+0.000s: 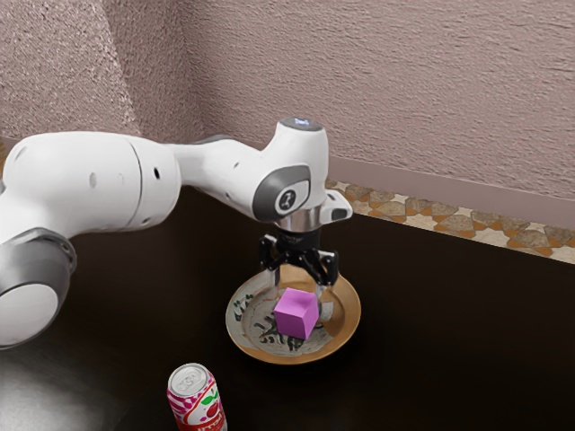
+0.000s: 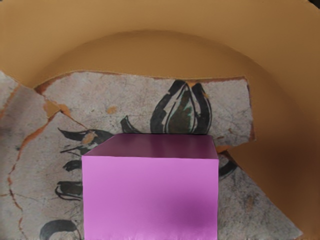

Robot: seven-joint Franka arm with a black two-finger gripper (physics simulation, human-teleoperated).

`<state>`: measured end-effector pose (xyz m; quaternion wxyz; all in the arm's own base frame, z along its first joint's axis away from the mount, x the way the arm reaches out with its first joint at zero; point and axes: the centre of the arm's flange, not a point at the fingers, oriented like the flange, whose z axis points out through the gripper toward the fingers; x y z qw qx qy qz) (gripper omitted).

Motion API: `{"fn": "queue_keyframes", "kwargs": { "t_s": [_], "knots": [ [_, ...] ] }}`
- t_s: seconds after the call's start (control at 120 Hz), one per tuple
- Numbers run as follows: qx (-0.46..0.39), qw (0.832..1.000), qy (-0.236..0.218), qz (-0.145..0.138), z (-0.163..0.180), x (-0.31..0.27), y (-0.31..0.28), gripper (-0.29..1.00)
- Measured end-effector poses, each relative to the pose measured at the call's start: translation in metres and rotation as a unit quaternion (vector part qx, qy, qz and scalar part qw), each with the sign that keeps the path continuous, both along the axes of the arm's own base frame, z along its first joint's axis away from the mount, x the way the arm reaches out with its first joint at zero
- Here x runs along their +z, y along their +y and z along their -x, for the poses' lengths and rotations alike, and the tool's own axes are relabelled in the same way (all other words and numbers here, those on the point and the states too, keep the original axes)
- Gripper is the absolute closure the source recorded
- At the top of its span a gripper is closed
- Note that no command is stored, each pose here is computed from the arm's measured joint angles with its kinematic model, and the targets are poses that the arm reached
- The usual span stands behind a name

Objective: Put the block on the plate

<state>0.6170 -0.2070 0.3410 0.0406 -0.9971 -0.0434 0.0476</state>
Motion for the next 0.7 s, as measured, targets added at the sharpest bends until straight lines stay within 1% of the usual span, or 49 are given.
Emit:
{"fn": "queue_keyframes", "kwargs": {
  "t_s": [0.275, 0.483, 0.7],
  "knots": [
    [-0.003, 1.0, -0.01, 0.01, 0.008, 0.051, -0.002, 0.01],
    [-0.019, 1.0, -0.015, 0.003, 0.016, 0.093, 0.0, 0.01],
    [-0.025, 1.0, -0.012, -0.005, 0.023, 0.132, 0.015, 0.0]
  ]
}}
